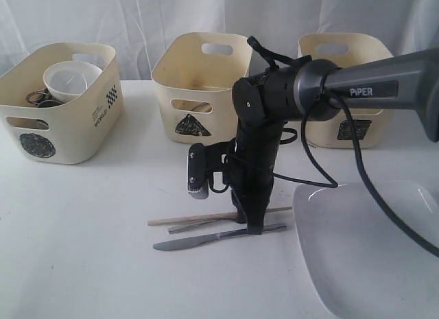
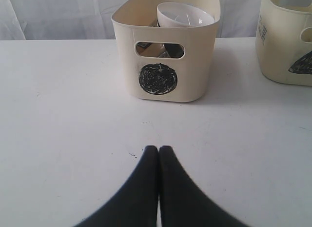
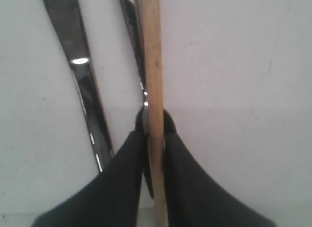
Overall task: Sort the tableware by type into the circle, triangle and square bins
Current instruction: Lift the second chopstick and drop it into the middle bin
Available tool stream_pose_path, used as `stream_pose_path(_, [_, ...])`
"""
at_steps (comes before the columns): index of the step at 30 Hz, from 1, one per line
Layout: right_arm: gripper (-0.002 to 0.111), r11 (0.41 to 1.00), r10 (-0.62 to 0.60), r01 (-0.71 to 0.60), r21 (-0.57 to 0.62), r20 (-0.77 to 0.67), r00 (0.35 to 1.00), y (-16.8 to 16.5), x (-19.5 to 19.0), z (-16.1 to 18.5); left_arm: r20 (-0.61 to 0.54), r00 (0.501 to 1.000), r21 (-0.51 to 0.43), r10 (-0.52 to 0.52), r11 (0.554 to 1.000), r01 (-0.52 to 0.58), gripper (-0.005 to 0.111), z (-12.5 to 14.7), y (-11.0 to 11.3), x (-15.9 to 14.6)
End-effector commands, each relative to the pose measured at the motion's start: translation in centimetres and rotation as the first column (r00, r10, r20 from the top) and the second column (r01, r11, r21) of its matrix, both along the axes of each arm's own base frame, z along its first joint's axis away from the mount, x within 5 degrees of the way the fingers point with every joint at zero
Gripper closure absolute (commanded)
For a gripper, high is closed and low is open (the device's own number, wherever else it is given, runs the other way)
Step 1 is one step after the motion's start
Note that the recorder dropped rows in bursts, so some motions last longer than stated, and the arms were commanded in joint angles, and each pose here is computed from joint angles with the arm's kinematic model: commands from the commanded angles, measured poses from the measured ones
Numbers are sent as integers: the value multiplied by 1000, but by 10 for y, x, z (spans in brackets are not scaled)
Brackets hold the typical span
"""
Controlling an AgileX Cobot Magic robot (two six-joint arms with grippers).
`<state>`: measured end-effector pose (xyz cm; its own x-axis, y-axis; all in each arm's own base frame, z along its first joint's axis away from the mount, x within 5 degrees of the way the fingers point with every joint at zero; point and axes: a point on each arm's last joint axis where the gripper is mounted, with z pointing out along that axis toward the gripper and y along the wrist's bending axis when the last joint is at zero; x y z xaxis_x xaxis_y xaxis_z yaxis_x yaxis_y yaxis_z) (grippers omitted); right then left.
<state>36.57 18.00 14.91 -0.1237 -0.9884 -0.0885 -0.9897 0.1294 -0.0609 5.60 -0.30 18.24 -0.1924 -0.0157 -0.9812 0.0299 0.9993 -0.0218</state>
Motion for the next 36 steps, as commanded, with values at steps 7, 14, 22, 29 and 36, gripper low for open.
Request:
stream_pose_path(7, [108, 996, -81, 81, 24, 1, 997, 2, 0, 4, 5, 1000, -4, 2, 1000, -2, 107, -1, 0, 0])
stream_pose_path(14, [108, 986, -147, 142, 88, 45, 988, 4, -1, 26, 5, 1000, -4, 2, 1000, -2, 107, -1, 0, 0])
stream_pose_path(22, [108, 916, -367, 335, 221, 123, 922, 4, 11, 43, 5, 1000, -4, 2, 1000, -2, 107, -1, 0, 0])
stream_pose_path(29, [108, 762, -558, 490, 425, 45, 829, -11, 9, 82, 5, 1000, -4, 2, 1000, -2, 107, -1, 0, 0])
stream_pose_path(36, [108, 554, -659, 535, 637, -57, 750, -38, -6, 121, 5, 1000, -4, 2, 1000, -2, 107, -1, 0, 0])
